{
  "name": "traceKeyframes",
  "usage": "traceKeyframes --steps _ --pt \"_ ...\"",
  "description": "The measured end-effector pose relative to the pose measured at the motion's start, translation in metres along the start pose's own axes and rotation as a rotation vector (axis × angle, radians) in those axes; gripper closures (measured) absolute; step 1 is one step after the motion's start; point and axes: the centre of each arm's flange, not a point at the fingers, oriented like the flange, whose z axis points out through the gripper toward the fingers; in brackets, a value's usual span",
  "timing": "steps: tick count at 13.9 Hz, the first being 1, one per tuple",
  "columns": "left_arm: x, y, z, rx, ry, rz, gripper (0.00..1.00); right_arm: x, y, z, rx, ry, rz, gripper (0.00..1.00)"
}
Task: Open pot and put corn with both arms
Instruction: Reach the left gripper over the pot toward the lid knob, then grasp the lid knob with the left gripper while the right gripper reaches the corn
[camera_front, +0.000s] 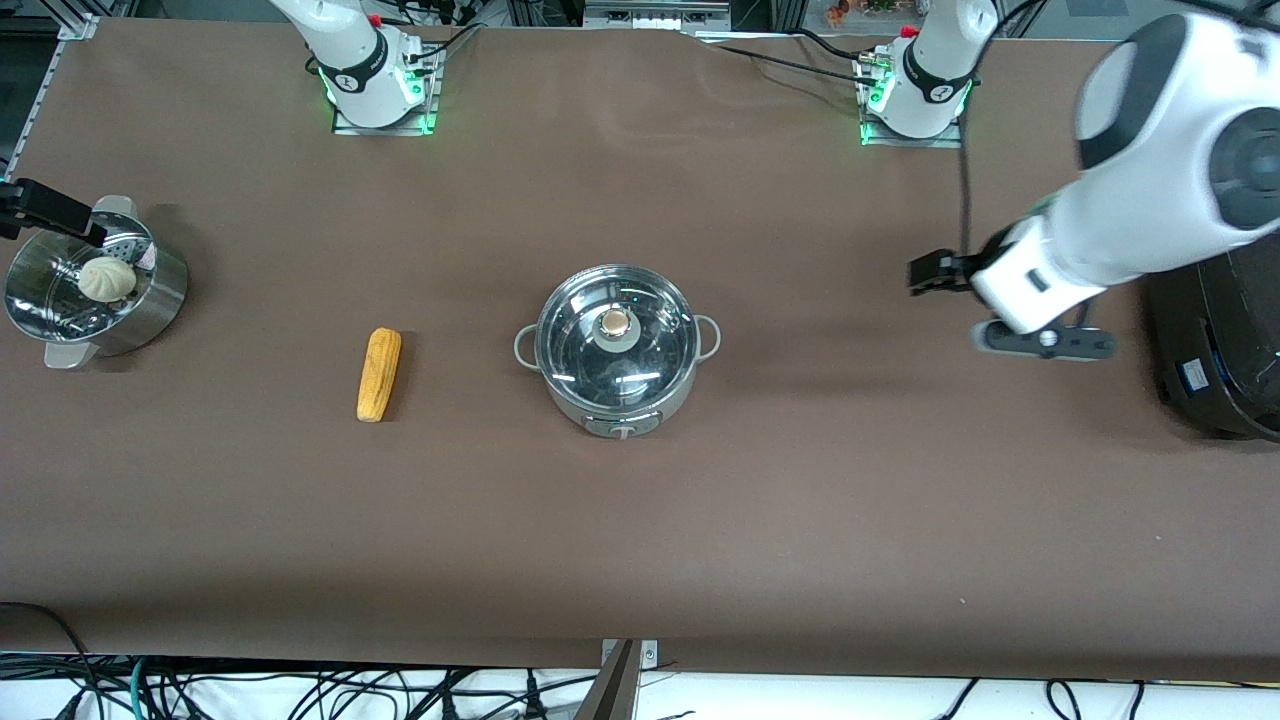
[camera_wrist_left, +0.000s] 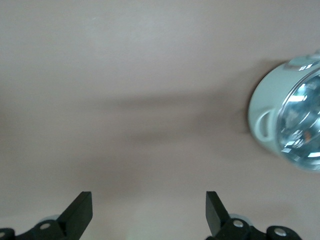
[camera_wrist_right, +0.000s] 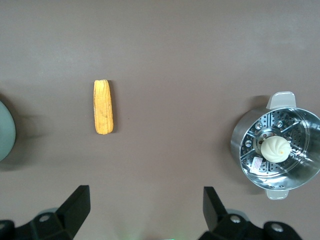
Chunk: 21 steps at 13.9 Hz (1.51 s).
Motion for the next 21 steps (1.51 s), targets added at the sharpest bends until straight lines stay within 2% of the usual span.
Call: traceKeyframes --steps 3,6,10,14,17,19,21 --pt "-0.004 0.098 0.03 -0.01 0.059 -0.036 0.0 0.0 -0.001 0.0 0.0 0.0 -0.001 0.0" --pt "-0.009 0.171 0.069 -0.036 0.106 -0.055 0.0 0.0 -0.001 0.0 0.0 0.0 -0.002 0.0" --pt "-0.029 0.262 0.14 -0.066 0.133 -0.074 0.0 0.002 -0.004 0.004 0.001 -0.008 -0.006 0.0" --pt "-0.044 0.311 0.173 -0.081 0.146 -0.044 0.0 0.019 -0.03 0.041 0.005 -0.077 -0.048 0.0" --pt "-0.046 0.335 0.185 -0.089 0.151 -0.054 0.0 0.036 -0.054 0.078 0.046 -0.132 -0.063 0.0" --pt "-0.045 0.341 0.198 -0.069 0.154 -0.053 0.0 0.046 -0.061 0.097 0.049 -0.148 -0.047 0.0" --pt "-0.041 0.341 0.209 -0.054 0.155 -0.054 0.0 0.055 -0.076 0.115 0.044 -0.135 -0.023 0.0"
